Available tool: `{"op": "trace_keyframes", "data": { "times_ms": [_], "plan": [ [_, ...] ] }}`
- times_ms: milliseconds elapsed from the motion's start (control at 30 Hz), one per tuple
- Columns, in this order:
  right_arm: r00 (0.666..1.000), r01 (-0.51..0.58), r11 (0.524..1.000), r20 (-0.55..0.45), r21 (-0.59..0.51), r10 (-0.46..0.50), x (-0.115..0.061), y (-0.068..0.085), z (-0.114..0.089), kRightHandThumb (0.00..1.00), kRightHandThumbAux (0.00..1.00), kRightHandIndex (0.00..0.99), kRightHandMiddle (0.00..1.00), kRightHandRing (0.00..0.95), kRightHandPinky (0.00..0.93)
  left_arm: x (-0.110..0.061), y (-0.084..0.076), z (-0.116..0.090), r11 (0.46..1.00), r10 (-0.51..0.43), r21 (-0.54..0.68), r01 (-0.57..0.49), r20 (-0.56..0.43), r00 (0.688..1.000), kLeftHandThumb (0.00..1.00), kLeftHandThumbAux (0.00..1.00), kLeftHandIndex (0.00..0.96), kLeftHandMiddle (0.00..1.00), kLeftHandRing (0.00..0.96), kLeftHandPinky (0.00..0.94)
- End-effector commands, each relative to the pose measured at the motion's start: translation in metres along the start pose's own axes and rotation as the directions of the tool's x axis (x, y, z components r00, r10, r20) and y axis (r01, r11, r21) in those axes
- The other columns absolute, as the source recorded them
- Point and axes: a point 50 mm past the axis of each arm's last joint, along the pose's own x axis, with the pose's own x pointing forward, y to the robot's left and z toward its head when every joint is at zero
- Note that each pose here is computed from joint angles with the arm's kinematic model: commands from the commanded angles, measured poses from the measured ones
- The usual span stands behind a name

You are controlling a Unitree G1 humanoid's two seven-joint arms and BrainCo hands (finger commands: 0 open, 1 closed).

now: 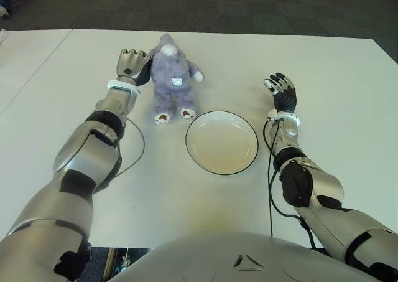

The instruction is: Put the doll into the plate.

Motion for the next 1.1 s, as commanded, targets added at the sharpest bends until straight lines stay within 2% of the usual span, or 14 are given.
{"op": "trace_keyframes", "data": {
  "times_ms": [33, 267, 500, 633, 833, 1000, 1100],
  "plan": [
    [0.925, 0.127, 0.992, -0.36, -0.012, -0.123, -0.048, -0.031, -0.077, 0.0, 0.825, 0.256, 0.278, 0.24, 0.195, 0.004, 0.008, 0.002, 0.998, 0.055, -0.029, -0.055, 0.017, 0.998, 0.747, 0.698, 0.44, 0.844, 0.842, 0.845],
    [0.924, 0.129, 0.992, -0.362, -0.008, -0.123, -0.048, -0.03, -0.077, 0.0, 0.817, 0.256, 0.281, 0.242, 0.186, 0.007, 0.013, 0.005, 0.996, 0.084, -0.034, -0.083, 0.035, 0.996, 0.747, 0.698, 0.44, 0.852, 0.85, 0.851],
    [0.924, 0.128, 0.992, -0.363, -0.009, -0.123, -0.048, -0.03, -0.077, 0.0, 0.81, 0.249, 0.273, 0.238, 0.197, 0.015, 0.03, 0.01, 0.989, 0.144, -0.028, -0.143, 0.073, 0.987, 0.746, 0.699, 0.44, 0.854, 0.854, 0.857],
    [0.923, 0.129, 0.992, -0.364, -0.005, -0.122, -0.049, -0.029, -0.077, 0.0, 0.81, 0.247, 0.271, 0.236, 0.198, 0.016, 0.033, 0.009, 0.988, 0.151, -0.026, -0.149, 0.083, 0.985, 0.746, 0.699, 0.44, 0.856, 0.856, 0.856],
    [0.923, 0.13, 0.992, -0.364, -0.001, -0.121, -0.049, -0.029, -0.078, 0.0, 0.823, 0.252, 0.275, 0.243, 0.202, 0.024, 0.051, 0.008, 0.979, 0.204, -0.008, -0.205, 0.119, 0.972, 0.748, 0.697, 0.441, 0.866, 0.865, 0.874],
    [0.924, 0.129, 0.992, -0.364, -0.003, -0.121, -0.049, -0.029, -0.078, 0.0, 0.826, 0.261, 0.278, 0.245, 0.21, 0.026, 0.057, 0.008, 0.975, 0.222, 0.0, -0.224, 0.136, 0.965, 0.748, 0.697, 0.441, 0.87, 0.868, 0.875],
    [0.924, 0.129, 0.992, -0.364, 0.002, -0.119, -0.049, -0.029, -0.078, 0.0, 0.826, 0.262, 0.276, 0.247, 0.215, 0.031, 0.068, 0.012, 0.966, 0.256, -0.005, -0.259, 0.163, 0.953, 0.747, 0.698, 0.441, 0.871, 0.87, 0.874]
  ]
}}
